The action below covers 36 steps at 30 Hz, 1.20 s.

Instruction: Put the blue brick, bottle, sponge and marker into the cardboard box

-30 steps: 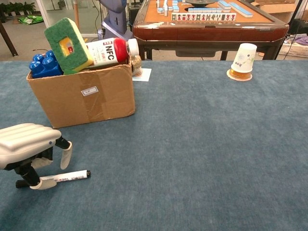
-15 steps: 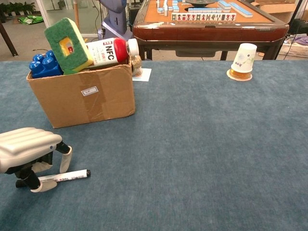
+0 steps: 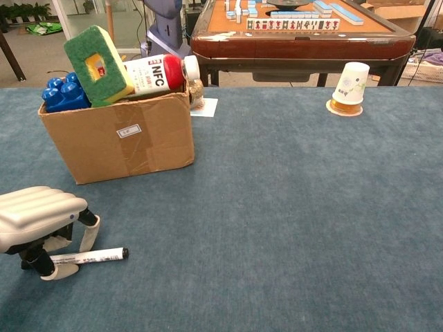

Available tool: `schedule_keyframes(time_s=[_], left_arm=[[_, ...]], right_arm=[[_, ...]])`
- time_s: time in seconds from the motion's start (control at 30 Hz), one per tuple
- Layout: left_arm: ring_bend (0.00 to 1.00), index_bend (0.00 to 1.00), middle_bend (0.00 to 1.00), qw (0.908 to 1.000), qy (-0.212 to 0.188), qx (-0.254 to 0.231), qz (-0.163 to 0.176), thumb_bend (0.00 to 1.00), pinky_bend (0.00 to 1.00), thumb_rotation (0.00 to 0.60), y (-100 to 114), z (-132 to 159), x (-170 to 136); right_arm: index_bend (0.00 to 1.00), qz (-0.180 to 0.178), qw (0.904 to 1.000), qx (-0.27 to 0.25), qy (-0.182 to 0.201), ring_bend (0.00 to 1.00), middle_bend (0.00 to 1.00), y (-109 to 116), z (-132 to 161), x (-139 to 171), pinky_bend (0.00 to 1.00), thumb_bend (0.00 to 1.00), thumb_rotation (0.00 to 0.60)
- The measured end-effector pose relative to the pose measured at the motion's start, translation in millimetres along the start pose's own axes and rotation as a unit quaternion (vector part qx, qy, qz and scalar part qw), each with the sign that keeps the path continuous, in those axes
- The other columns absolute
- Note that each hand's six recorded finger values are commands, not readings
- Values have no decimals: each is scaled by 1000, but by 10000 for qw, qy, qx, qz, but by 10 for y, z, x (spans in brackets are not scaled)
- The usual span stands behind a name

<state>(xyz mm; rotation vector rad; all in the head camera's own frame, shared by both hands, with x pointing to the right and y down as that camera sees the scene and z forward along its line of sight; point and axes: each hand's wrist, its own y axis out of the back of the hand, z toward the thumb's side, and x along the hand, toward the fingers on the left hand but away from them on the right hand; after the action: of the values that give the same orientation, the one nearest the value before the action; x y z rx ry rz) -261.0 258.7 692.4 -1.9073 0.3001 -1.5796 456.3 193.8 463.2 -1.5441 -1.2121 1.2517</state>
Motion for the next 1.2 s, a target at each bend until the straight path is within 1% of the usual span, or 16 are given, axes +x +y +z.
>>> schedule_keyframes(time_s=[0.23,0.5,0.73,0.93,1.2], left_arm=[[823,645,1000,9999,-6,57,90,348,917,600,18,-10,-22],[826,658,1000,9998,34,156,145,350,917,600,35,-34,-36],[826,662,1000,9991,45,278,315,351,917,600,167,-26,-96],[826,662,1000,9977,100,403,537,351,917,600,399,-35,-162],[826,662,1000,9933,285,536,988,352,917,600,907,-99,-138]], right_arm=[[323,17,10000,2,7,292,307,-8,5,-1,411,235,600],[323,9,10000,0,2,292,307,-4,0,-1,410,235,600],[323,8,10000,-4,1,292,307,-3,0,-2,411,235,600],[323,4,10000,-6,3,292,307,0,1,0,411,235,600],[323,27,10000,16,11,292,307,-18,9,-5,411,235,600]])
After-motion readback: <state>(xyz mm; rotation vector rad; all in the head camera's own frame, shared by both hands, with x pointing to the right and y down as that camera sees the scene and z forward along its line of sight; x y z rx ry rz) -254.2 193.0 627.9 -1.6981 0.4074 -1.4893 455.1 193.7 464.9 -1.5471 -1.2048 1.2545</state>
